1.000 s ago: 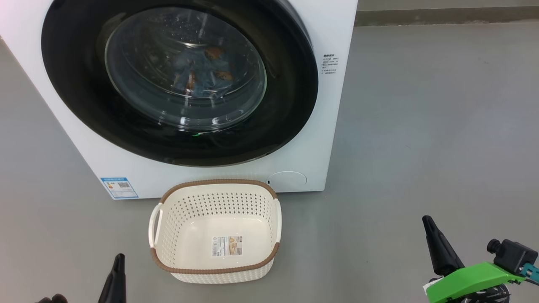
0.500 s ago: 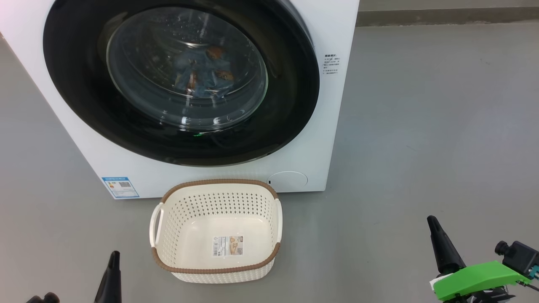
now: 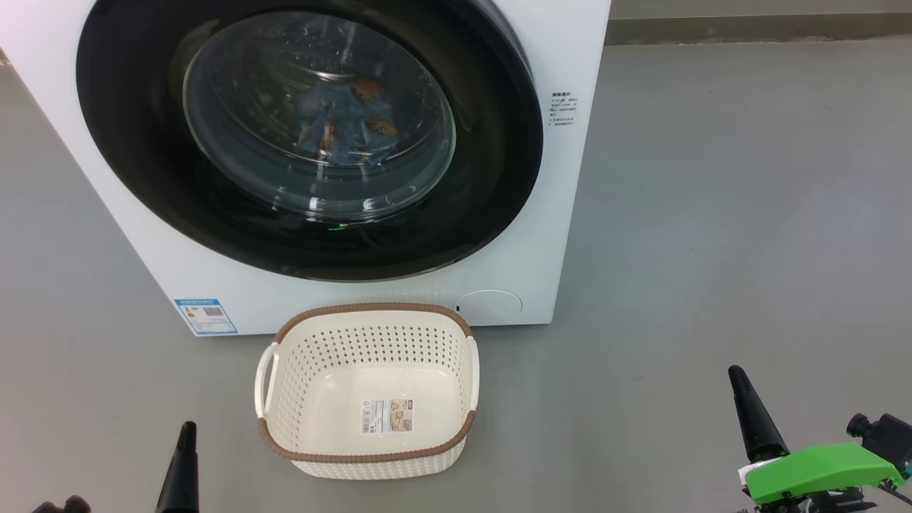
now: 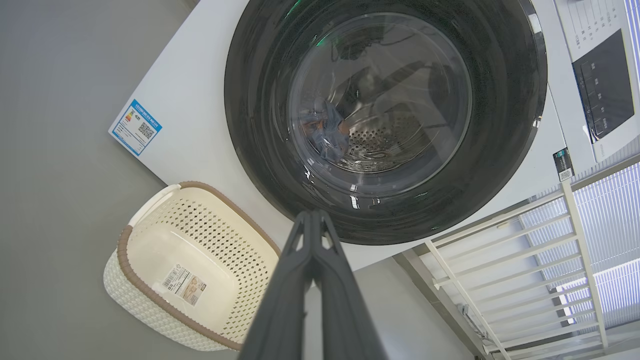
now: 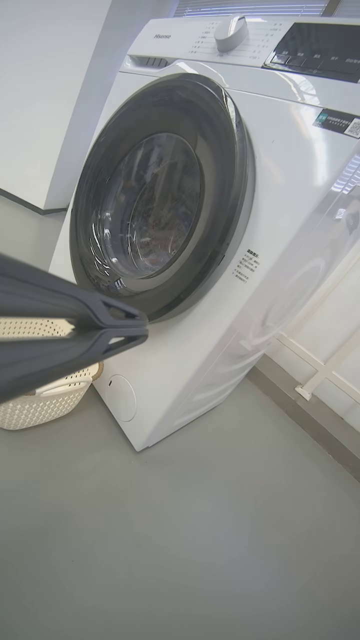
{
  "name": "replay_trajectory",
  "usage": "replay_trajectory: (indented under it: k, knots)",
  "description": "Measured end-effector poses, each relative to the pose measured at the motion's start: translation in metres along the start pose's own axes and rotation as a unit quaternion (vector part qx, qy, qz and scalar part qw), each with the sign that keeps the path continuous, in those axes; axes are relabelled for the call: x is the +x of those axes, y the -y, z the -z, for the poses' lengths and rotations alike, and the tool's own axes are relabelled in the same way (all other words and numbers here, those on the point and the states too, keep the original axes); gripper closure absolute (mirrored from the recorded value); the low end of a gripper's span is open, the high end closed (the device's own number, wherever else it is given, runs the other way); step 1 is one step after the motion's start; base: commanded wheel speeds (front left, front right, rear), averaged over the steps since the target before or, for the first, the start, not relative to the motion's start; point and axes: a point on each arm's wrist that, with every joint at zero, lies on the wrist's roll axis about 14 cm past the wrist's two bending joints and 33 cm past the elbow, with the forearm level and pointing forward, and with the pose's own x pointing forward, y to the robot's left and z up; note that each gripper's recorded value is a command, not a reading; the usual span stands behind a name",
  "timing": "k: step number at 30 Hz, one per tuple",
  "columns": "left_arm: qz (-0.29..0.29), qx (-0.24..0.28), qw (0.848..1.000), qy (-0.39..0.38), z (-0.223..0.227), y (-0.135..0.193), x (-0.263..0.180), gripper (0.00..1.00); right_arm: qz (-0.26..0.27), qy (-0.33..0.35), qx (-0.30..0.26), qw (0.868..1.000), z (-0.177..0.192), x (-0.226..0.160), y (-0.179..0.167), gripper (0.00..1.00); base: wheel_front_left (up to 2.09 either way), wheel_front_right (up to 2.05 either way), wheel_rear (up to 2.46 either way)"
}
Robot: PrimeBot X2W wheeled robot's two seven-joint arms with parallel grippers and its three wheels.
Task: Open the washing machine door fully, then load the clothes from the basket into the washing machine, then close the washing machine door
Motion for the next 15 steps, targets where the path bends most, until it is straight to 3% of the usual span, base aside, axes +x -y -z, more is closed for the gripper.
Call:
replay_trajectory:
  k: [15]
  knots:
    - [-0.005,-0.072,0.997,0.002,-0.0036,-0.0005,0.0035,1.00,0.008,-0.002,0.078,0.997,0.0007,0.0006,0.0018,1.00,0.00,0.00,0.00]
